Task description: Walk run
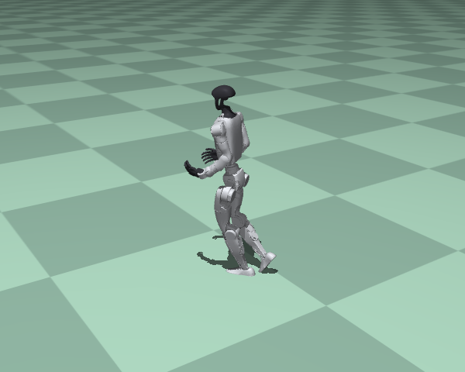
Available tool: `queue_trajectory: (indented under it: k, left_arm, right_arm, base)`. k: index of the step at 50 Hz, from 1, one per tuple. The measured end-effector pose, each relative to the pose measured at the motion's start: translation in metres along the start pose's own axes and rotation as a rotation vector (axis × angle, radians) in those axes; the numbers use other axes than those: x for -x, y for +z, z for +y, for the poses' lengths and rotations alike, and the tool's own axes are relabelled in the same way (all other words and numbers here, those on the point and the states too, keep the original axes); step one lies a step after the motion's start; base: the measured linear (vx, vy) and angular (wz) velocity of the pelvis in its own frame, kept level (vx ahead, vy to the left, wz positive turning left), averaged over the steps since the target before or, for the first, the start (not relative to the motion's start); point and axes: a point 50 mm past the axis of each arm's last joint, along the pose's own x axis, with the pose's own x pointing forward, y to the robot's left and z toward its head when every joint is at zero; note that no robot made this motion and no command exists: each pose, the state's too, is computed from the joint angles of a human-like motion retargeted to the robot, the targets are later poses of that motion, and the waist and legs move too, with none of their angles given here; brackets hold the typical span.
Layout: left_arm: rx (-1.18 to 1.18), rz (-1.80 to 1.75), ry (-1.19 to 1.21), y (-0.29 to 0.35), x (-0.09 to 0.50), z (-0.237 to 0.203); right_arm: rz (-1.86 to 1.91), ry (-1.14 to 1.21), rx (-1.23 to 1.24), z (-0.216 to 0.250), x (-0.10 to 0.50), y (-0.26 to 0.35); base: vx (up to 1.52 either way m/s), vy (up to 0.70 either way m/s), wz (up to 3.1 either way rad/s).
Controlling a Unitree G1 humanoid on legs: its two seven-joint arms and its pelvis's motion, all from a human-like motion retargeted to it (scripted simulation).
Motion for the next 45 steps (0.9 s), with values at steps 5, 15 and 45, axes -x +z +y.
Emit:
queue_trajectory:
  k: [5, 15, 45]
  left_arm:
    - [-0.018, -0.003, -0.103, 0.008, -0.013, -0.006]
    - [-0.114, 0.079, -0.105, 0.011, 0.016, 0.015]
    - [0.052, 0.026, 0.072, -0.007, 0.001, 0.006]
  right_arm:
    - [0.062, -0.131, -0.092, -0.003, 0.036, -0.017]
    - [0.040, -0.045, -0.083, 0.011, 0.026, -0.012]
    - [0.032, 0.056, 0.041, -0.005, -0.001, -0.008]
  base:
    - [0.96, -0.22, 3.33]
    - [0.97, -0.46, 1.60]
    - [0.89, -0.32, 0.88]
